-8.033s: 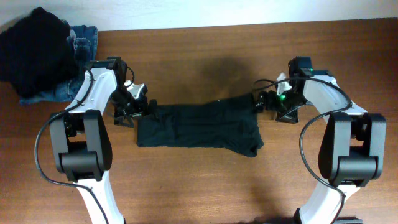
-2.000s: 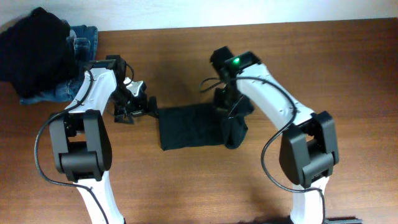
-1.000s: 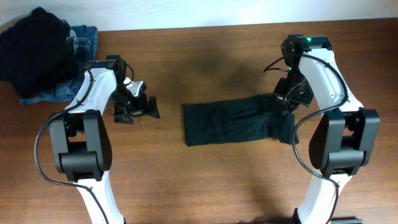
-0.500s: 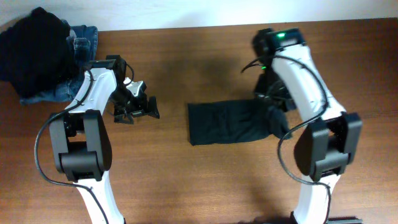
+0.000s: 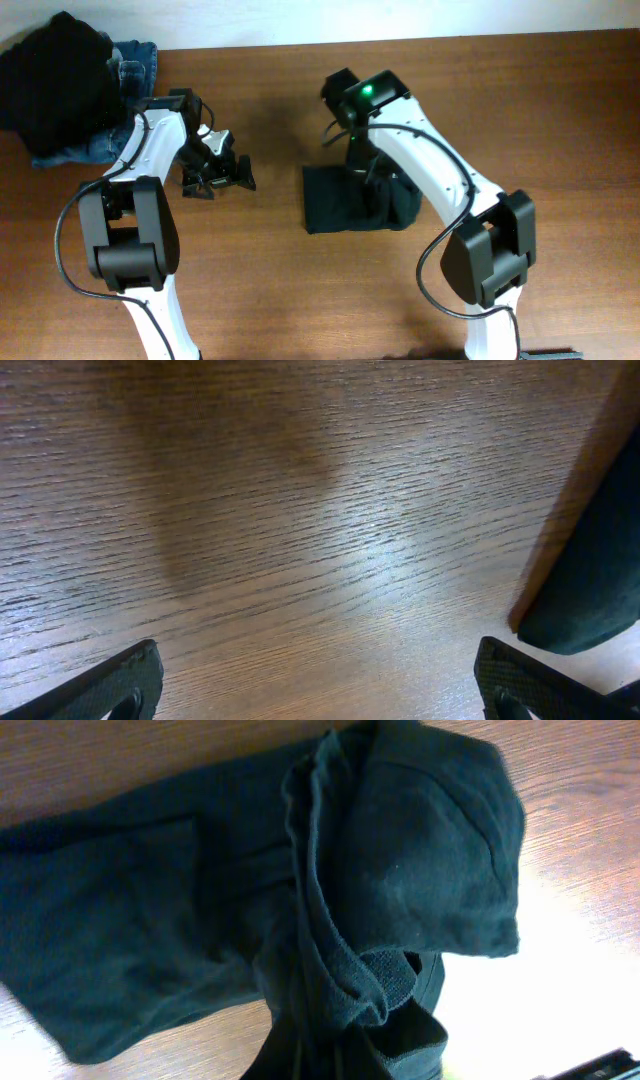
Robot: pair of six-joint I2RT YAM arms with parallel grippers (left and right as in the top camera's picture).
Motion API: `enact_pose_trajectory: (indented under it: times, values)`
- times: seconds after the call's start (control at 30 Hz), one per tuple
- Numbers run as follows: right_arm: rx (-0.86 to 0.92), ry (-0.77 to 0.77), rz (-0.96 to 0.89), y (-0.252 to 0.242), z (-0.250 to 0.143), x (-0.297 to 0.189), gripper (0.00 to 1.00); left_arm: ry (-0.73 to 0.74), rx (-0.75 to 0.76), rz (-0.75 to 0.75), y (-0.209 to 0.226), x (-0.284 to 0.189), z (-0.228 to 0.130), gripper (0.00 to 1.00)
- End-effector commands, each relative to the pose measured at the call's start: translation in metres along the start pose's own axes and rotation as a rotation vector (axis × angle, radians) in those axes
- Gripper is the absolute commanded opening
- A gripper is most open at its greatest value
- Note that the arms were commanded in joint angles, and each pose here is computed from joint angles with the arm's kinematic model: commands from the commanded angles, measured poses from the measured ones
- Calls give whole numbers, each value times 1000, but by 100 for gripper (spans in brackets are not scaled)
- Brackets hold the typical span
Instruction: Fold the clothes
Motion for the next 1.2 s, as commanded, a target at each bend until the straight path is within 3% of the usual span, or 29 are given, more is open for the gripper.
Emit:
enact_pose_trajectory:
  times: [0.0, 0.6, 1.17]
  values:
    - [-10, -50, 22, 16, -5, -8, 4, -15, -12, 4, 1, -6, -1, 99]
    - [-50, 93, 116, 57, -24, 28, 4, -15, -11, 4, 1, -6, -1, 99]
    - [-128, 59, 207, 93, -43, 19, 4, -15, -11, 4, 1, -6, -1, 99]
Point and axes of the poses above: each gripper's point midway between its finger pads, its own x axis out along the fingers, its own y axis along the line the jaws close on, z = x × y, the point moved 5 cm from there along -x, back along the fingers, and after that the axes turned 3 degrees about x, right-handed, at the moved point
